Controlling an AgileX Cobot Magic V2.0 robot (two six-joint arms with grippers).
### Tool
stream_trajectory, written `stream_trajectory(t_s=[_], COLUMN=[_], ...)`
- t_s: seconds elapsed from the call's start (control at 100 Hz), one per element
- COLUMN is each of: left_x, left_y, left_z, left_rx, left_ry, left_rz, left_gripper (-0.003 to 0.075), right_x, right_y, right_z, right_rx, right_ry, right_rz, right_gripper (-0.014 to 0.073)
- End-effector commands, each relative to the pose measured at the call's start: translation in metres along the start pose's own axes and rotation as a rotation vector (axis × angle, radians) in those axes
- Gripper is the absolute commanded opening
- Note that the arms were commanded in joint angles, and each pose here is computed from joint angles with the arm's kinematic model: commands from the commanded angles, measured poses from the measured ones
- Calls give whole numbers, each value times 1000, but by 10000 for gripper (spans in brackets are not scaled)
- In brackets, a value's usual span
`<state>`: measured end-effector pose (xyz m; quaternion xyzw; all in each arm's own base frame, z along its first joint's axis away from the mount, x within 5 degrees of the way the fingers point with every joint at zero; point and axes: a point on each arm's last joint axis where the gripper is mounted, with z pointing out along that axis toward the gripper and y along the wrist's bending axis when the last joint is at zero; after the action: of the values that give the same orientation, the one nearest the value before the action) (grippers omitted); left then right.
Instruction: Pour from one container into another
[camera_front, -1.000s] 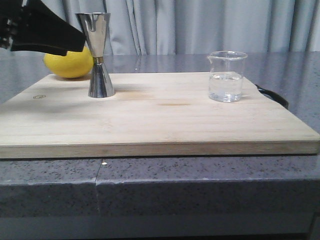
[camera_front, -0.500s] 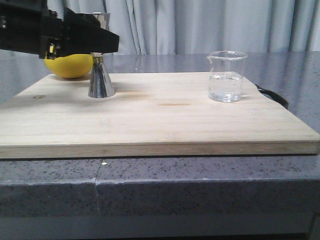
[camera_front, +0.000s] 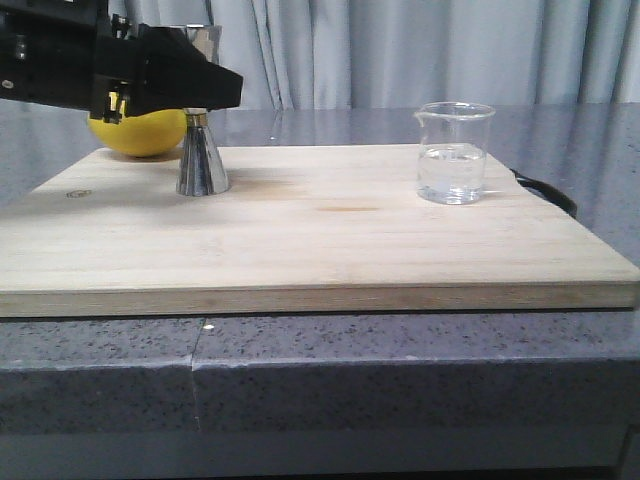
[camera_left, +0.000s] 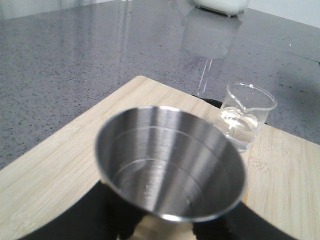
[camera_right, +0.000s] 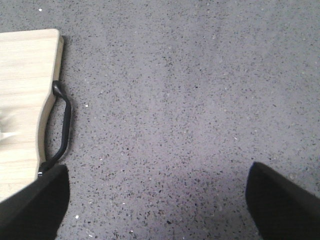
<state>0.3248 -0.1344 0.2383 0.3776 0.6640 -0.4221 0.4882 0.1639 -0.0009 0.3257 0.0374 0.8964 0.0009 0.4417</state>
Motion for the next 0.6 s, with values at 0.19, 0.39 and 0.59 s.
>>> stream_trajectory(t_s=[0.19,0.39,0.59], left_x=[-31,-39,-57], left_y=[-15,-19,-17], left_z=[-4,-5,-5], left_rx=[101,154,159], left_ry=[-158,-195,-225], left_rz=[34,56,114], left_gripper=[227,227,227], right_x=[-22,-29,-28], right_y=[13,38,69], right_z=[-7,3,19], right_rx=[-114,-232,-344], right_ry=[-177,-239,-248], right_rz=[-9,-80,-150], right_gripper=[645,645,645])
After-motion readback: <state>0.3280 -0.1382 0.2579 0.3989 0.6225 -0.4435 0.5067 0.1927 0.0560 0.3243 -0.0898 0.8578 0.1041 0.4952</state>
